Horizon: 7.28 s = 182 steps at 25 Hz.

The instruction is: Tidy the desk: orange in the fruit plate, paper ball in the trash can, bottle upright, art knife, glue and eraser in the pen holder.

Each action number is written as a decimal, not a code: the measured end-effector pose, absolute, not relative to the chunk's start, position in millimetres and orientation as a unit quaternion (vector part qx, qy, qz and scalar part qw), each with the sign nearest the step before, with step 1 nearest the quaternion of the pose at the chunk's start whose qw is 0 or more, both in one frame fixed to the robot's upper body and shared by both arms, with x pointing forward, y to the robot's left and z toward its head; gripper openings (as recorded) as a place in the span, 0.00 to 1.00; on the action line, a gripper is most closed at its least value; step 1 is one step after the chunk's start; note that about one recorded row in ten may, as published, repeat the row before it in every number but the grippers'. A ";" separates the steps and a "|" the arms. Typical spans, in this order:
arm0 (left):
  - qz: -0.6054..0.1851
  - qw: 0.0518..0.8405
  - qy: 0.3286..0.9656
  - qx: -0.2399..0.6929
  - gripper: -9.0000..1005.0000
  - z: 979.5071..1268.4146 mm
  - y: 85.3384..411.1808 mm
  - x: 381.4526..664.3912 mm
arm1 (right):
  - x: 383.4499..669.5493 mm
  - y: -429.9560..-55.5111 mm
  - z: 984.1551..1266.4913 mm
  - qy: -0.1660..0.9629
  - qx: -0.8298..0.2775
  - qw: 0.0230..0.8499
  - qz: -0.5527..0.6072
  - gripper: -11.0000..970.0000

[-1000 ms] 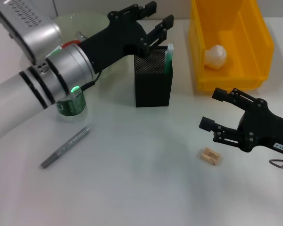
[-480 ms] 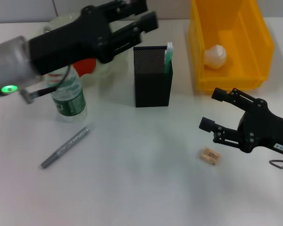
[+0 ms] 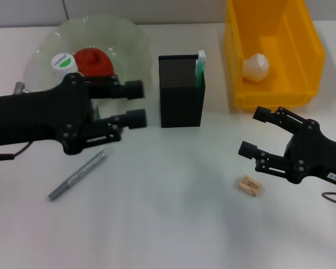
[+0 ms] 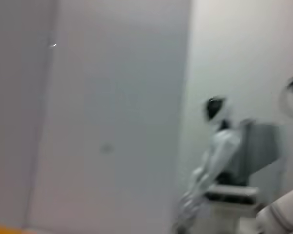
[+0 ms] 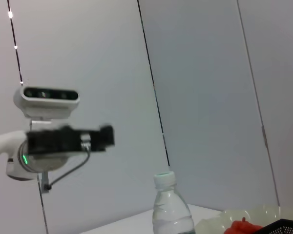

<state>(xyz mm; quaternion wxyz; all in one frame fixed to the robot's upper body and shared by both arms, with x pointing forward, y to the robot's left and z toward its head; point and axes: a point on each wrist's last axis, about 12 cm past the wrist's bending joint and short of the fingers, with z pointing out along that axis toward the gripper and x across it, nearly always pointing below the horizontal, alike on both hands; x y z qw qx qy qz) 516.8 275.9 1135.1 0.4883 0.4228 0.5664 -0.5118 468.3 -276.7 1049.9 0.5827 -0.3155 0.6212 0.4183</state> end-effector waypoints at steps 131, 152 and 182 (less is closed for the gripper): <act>-0.462 0.469 0.601 0.452 0.48 1072.8 262.0 482.9 | 584.3 -139.3 1128.1 0.839 -0.537 -0.011 0.087 0.54; -0.464 0.469 0.603 0.447 0.48 1071.3 262.5 481.7 | 581.3 -130.9 1123.2 0.831 -0.550 -0.026 0.085 0.37; -0.461 0.489 0.593 0.445 0.48 1065.3 261.8 476.2 | 581.1 -225.7 1175.7 0.782 -0.373 0.388 0.315 0.27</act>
